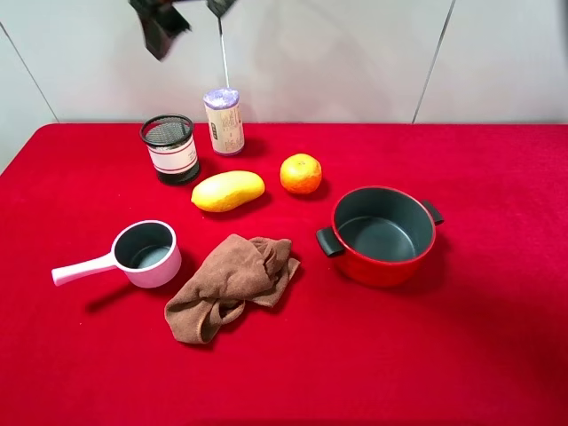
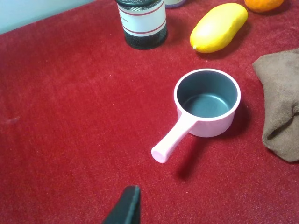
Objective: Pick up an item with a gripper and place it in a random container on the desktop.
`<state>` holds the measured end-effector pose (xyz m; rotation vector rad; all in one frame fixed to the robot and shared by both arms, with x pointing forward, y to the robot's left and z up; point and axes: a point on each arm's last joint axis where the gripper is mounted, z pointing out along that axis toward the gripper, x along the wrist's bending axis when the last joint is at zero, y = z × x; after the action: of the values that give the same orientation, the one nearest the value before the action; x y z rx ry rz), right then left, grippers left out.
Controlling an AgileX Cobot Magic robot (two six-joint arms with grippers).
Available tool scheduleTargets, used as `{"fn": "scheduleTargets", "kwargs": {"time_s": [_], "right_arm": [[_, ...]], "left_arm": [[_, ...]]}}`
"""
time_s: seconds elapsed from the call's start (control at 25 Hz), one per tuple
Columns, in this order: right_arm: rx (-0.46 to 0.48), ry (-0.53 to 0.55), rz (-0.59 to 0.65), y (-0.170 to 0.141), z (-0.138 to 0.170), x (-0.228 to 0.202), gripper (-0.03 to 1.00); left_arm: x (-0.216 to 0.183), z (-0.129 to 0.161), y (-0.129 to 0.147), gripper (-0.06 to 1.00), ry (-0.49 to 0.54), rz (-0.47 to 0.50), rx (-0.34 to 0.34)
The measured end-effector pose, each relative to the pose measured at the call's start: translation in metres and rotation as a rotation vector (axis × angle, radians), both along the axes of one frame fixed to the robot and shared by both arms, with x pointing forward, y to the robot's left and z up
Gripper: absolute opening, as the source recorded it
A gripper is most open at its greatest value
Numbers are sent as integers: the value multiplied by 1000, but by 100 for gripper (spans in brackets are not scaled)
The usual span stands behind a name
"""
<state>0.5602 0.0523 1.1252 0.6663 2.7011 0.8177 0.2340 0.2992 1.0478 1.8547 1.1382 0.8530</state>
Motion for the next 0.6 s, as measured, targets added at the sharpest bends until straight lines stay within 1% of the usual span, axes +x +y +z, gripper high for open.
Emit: {"fn": "scheduleTargets", "kwargs": {"time_s": [0.24,0.4,0.6], "right_arm": [[-124,68,-7,-39,-4,-33,69],[-166,96,-8,-71,0,-61,69],[-207,136,-6,-109,-3,-97,69]], "left_arm": [[0,0,0,98,0,0,0],[0,0,0,98,0,0,0],[0,0,0,98,0,0,0]]}}
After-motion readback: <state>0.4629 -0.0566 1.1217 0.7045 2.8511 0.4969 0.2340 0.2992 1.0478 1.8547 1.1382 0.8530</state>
